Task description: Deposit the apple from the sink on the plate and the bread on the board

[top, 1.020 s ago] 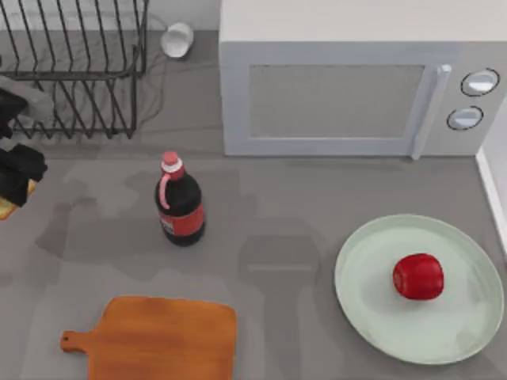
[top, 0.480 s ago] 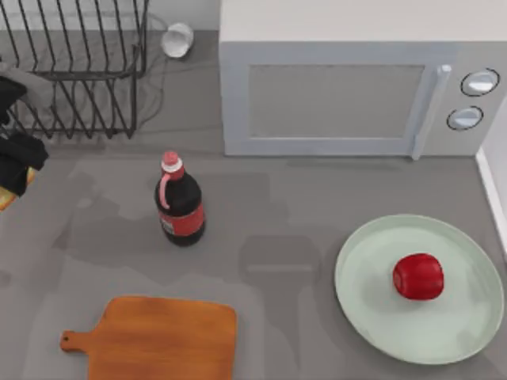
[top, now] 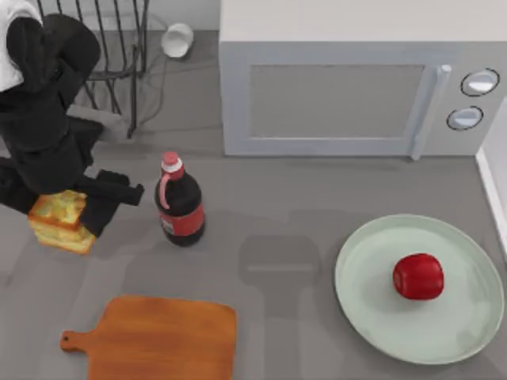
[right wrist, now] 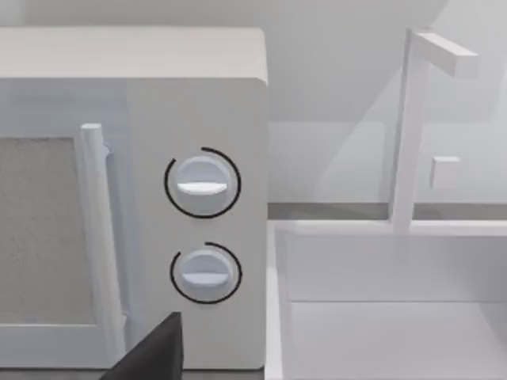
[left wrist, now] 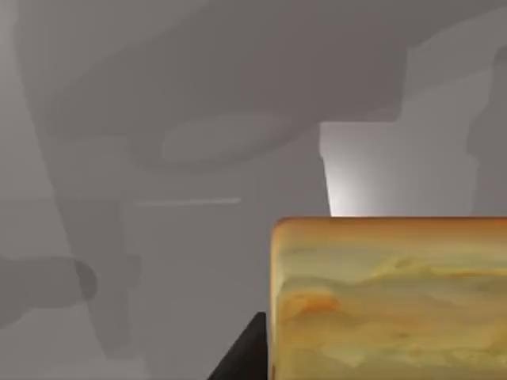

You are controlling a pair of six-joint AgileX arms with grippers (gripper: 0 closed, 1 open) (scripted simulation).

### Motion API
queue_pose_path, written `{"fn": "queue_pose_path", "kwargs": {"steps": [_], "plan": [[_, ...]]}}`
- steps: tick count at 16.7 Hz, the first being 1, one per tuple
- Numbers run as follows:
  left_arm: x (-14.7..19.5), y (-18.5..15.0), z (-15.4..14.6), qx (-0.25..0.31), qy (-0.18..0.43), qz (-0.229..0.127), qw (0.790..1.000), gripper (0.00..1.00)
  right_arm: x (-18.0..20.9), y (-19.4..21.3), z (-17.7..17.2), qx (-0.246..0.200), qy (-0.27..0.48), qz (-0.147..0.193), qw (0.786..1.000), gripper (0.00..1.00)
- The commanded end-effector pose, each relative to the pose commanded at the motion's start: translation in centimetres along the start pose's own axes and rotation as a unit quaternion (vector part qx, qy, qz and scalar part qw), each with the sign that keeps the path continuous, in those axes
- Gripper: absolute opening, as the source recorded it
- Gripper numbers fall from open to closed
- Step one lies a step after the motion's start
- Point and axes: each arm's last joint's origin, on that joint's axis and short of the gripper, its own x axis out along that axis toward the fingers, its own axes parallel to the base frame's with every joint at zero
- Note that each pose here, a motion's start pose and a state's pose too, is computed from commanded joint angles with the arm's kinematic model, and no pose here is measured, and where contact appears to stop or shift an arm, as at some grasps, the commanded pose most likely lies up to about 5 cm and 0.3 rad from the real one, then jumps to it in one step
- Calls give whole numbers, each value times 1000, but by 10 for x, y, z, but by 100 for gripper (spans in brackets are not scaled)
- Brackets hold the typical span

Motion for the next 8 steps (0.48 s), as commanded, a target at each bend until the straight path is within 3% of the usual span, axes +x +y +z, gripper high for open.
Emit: {"fn": "queue_pose_path", "kwargs": {"steps": [4,8], "plan": [[11,-55,-33,-79,8,3,997,0,0,0,0,0,0,0,1000,100],[16,-90,-66,-128,-6,2,992,0,0,0,0,0,0,0,1000,100]]}}
